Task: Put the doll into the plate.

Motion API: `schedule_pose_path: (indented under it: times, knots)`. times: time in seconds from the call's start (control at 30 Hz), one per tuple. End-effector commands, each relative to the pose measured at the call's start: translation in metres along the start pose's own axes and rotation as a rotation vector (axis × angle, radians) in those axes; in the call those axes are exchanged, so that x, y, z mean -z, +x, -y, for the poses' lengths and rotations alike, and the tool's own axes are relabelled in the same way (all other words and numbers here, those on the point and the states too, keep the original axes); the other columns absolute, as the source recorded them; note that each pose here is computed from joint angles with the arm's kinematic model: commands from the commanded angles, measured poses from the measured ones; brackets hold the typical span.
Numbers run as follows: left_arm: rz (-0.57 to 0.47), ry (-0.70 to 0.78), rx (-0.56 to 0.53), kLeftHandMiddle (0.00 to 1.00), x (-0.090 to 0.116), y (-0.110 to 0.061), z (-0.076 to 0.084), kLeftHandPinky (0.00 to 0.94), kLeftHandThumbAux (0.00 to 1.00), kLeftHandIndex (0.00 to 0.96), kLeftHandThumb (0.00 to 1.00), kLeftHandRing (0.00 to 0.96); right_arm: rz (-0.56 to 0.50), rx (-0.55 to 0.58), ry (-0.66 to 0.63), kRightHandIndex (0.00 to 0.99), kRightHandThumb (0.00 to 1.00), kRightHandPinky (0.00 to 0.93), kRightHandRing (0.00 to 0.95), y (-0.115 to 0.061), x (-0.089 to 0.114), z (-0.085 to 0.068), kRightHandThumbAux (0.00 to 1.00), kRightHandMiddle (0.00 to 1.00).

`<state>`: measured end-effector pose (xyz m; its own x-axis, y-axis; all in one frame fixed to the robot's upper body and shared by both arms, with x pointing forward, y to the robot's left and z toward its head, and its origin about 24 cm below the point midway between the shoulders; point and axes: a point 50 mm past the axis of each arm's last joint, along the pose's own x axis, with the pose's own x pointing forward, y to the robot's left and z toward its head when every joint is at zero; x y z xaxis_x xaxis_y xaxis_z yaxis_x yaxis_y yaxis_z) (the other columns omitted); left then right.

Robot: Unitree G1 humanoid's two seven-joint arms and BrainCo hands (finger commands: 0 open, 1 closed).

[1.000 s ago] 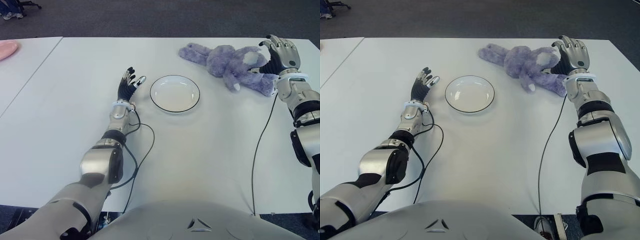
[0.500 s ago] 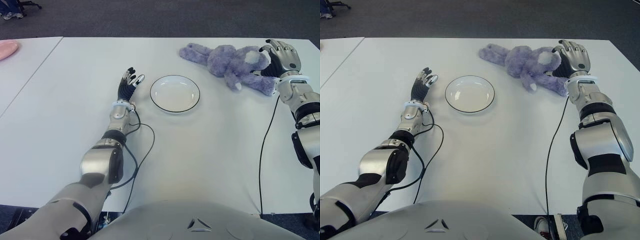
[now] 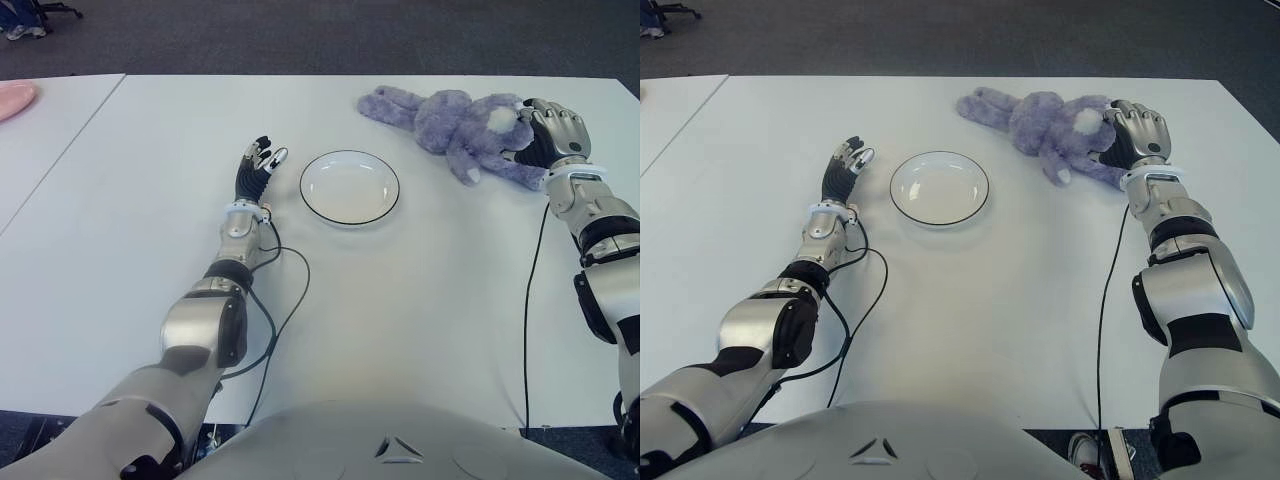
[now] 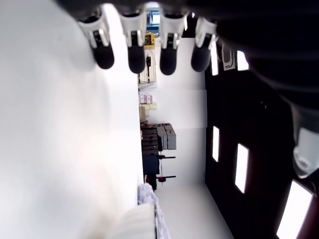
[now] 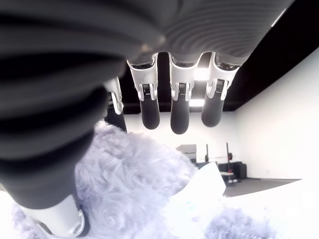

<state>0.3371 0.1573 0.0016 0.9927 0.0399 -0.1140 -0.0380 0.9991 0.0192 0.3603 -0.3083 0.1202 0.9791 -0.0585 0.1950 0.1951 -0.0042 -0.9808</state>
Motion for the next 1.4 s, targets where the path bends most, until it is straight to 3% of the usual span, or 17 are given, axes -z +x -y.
schedule_pose_path:
  times: [0.03,0.3,0.5,0.63,0.67,0.8,1.07,1.4]
  knots:
    - [-0.441,-0.027,-0.012,0.123,0.1,-0.067,0.008,0.11,0.5,0.145,0.0,0.105,0.004,-0.02,0.041,0.331,0.288,0.207,0.154,0.001,-0.015,-0.012,0.745,0.155]
    - [-0.437,-0.042,-0.01,0.131,0.099,-0.066,0.009,0.114,0.525,0.165,0.0,0.111,-0.014,0.0,0.155,0.341,0.354,0.298,0.185,0.003,-0.023,-0.012,0.748,0.168]
    - [-0.438,-0.04,-0.013,0.134,0.098,-0.066,0.011,0.119,0.53,0.166,0.0,0.117,-0.038,-0.004,0.433,0.336,0.36,0.352,0.236,0.002,-0.043,-0.024,0.738,0.194]
    - [-0.439,-0.042,-0.006,0.125,0.099,-0.066,0.012,0.115,0.526,0.156,0.0,0.111,-0.077,-0.053,0.569,0.368,0.355,0.422,0.325,-0.003,-0.052,-0.038,0.74,0.271]
    - [-0.438,-0.044,-0.004,0.122,0.099,-0.066,0.012,0.114,0.524,0.154,0.0,0.109,-0.088,-0.07,0.606,0.387,0.475,0.475,0.391,-0.005,-0.054,-0.042,0.735,0.339]
    - [-0.431,-0.042,-0.003,0.116,0.098,-0.066,0.014,0.113,0.52,0.147,0.0,0.104,-0.118,-0.137,0.765,0.418,0.647,0.618,0.562,-0.009,-0.061,-0.052,0.726,0.516]
    - [-0.433,-0.046,-0.002,0.097,0.098,-0.066,0.016,0.112,0.492,0.119,0.0,0.092,-0.077,-0.201,0.942,0.436,0.691,0.777,0.771,-0.022,-0.069,-0.066,0.722,0.742]
    - [-0.447,-0.075,-0.007,0.102,0.099,-0.066,0.017,0.132,0.476,0.12,0.0,0.103,-0.06,-0.272,0.961,0.437,0.683,0.85,0.857,-0.041,-0.061,-0.081,0.726,0.854]
